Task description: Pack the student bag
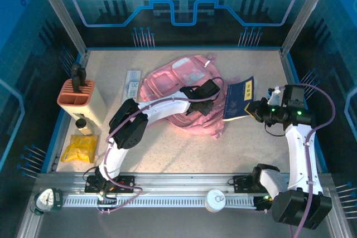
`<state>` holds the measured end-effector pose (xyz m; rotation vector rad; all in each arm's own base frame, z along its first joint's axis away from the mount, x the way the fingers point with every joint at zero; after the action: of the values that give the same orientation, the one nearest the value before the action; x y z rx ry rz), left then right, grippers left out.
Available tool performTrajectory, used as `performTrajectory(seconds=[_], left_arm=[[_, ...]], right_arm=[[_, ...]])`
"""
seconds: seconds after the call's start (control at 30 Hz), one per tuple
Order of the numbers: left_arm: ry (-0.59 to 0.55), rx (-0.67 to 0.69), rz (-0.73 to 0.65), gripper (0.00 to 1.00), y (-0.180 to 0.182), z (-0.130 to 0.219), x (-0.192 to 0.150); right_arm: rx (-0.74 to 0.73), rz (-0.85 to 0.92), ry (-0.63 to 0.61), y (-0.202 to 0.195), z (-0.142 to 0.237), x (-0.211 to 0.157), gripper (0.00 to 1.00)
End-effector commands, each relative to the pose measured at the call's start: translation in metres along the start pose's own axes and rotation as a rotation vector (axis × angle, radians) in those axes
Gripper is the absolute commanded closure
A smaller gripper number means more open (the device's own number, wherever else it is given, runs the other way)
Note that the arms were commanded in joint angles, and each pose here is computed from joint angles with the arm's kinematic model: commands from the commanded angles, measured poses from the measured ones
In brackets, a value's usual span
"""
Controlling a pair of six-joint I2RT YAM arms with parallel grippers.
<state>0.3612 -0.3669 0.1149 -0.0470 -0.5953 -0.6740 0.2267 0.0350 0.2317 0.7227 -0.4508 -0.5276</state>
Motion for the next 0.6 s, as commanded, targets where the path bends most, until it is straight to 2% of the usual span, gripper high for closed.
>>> performTrajectory(seconds=[0.0, 0.2, 0.43, 0.57], left_arm=[[-0.037, 0.067, -0.028, 0.88, 0.019, 0.027, 0.017], [-0.170, 0.119, -0.079, 1.00, 0.039, 0.086, 0.049], [-0.296, 0.146, -0.112, 1.00, 0.067, 0.138, 0.076], [-0.359, 0.118, -0.125, 1.00, 0.074, 0.155, 0.087]], right_arm=[[0.033, 0.012, -0.001, 0.003, 0.001, 0.000, 1.00], [-0.025, 0.012, -0.014, -0.005, 0.003, 0.000, 1.00], [-0.073, 0.024, 0.019, -0.013, -0.004, -0.006, 1.00], [-0.010, 0.056, 0.109, -0.003, -0.028, -0.019, 1.00]])
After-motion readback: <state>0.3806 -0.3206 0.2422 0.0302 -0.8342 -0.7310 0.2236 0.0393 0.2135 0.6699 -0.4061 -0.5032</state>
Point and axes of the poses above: each hand's point on the last joint's axis, 136 mm out from that joint toward the fingers, its own z axis back along the fingers, its own y axis along the line the jaws close on, x = y × z, the point moved 3 cm from there along z, back along the fingers, and after that the axes turned 2 degrees about -z, right-handed, at the moved point
